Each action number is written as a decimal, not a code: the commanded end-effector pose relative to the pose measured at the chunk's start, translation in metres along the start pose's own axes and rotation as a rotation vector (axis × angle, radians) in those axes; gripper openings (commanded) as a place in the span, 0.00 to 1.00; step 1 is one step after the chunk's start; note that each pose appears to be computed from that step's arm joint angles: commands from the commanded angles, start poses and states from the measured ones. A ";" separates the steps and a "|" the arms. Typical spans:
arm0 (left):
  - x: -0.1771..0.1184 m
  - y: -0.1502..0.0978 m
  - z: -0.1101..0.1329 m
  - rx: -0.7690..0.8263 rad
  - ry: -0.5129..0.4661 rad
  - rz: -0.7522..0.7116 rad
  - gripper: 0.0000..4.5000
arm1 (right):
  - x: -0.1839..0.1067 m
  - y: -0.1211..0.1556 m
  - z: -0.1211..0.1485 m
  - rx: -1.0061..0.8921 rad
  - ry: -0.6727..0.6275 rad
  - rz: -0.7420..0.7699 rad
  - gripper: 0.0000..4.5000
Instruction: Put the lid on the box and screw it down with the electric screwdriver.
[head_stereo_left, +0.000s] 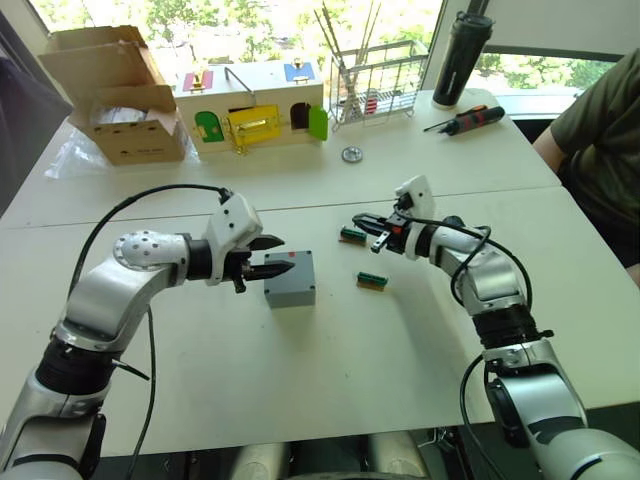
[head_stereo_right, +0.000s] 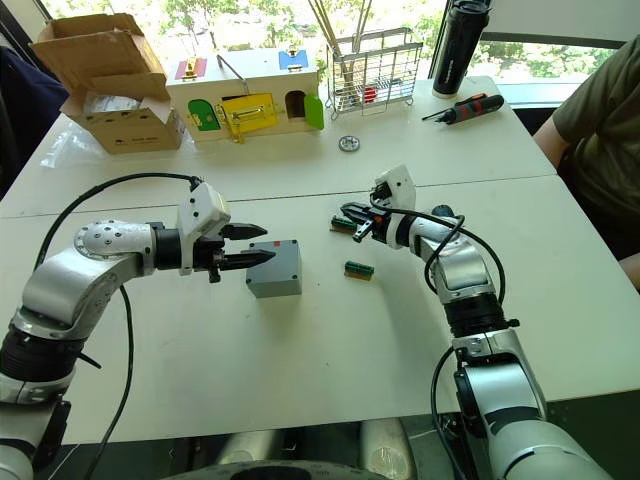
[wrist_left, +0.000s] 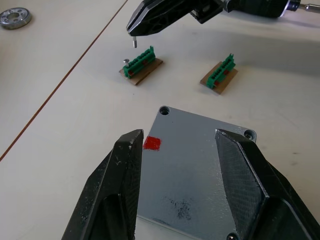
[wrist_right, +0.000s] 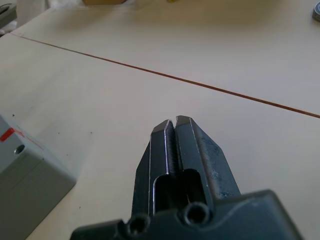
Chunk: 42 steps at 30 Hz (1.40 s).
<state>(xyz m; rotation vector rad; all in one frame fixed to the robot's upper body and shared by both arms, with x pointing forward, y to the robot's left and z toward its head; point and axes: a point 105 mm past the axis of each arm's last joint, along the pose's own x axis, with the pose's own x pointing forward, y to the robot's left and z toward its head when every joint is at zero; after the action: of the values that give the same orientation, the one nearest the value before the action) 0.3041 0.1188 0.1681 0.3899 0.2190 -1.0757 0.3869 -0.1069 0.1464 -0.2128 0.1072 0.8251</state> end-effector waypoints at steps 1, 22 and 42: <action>-0.001 0.002 0.005 0.032 -0.015 0.010 0.51 | -0.006 0.001 0.030 -0.044 -0.081 0.001 0.01; -0.029 0.011 -0.013 0.003 0.070 0.008 0.51 | 0.003 0.094 0.043 -0.009 -0.108 0.274 0.01; -0.024 0.011 -0.012 0.004 0.060 0.019 0.51 | 0.014 0.094 0.030 -0.012 -0.076 0.282 0.01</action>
<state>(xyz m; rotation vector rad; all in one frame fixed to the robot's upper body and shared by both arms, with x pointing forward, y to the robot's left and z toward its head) 0.3032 0.1489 0.1618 0.4034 0.2936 -1.0476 0.3283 -0.0352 0.1461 -0.1653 0.1210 1.0908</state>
